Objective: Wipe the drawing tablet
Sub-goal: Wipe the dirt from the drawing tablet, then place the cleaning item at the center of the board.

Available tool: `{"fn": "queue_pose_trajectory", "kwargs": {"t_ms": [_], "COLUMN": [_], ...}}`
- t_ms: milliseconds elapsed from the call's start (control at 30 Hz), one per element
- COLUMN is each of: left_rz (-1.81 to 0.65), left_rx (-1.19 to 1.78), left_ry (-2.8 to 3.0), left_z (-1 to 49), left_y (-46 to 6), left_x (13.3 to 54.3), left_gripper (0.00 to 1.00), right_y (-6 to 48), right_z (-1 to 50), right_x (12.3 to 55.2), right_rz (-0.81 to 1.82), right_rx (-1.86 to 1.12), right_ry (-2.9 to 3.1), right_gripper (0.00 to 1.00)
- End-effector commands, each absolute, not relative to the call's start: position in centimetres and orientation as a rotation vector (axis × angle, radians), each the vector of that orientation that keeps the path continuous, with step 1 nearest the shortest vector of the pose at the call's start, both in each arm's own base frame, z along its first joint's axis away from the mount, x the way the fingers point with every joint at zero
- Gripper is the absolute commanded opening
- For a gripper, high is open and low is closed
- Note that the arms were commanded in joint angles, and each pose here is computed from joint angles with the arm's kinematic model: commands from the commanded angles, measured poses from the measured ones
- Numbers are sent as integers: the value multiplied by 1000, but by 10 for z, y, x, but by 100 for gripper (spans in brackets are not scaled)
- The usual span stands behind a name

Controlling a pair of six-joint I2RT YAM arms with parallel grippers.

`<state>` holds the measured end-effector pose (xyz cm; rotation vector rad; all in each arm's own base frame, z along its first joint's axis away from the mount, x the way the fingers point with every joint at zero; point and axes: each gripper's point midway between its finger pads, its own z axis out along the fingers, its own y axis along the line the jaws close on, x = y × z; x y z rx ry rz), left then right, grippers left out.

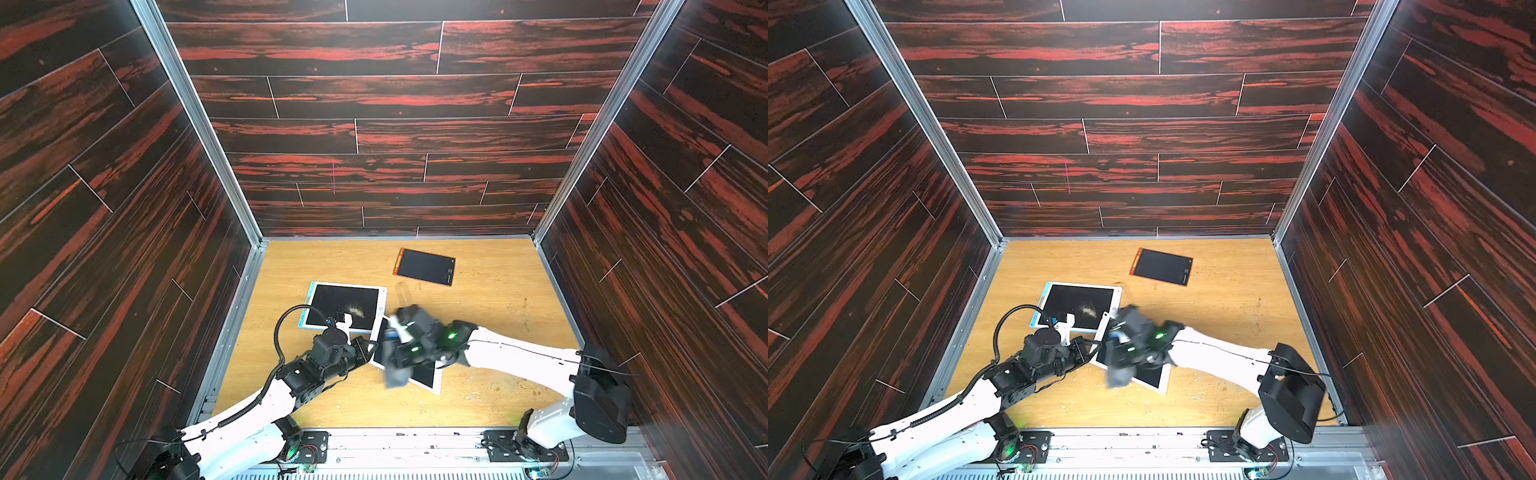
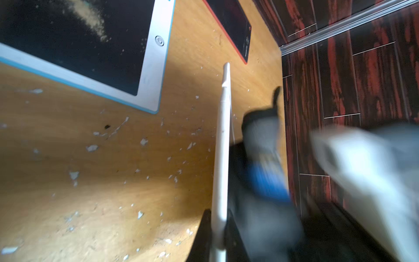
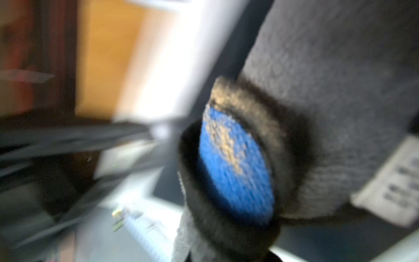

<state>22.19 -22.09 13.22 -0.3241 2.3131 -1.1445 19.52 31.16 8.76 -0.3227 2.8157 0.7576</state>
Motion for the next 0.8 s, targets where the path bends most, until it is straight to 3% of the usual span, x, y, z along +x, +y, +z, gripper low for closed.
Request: {"fn": "queue_pose_trajectory", "kwargs": {"t_ms": [0, 167, 533, 767], "left_rz": [-1249, -1220, -1188, -1196], "left_rx": [-250, -250, -246, -246], "left_ry": [2230, 2218, 2160, 2130], "left_z": [161, 161, 169, 173], "left_y": [-231, -224, -211, -210], "left_x": [217, 217, 214, 215], "left_gripper": [0, 0, 0, 0], "right_y": [236, 183, 86, 19], "right_z": [22, 14, 101, 90], "right_x": [193, 195, 277, 315], "right_rz": [585, 439, 21, 39], "right_rx": [-124, -17, 320, 678], "right_ry": [2997, 3012, 2729, 2682], "right_gripper": [0, 0, 0, 0]}}
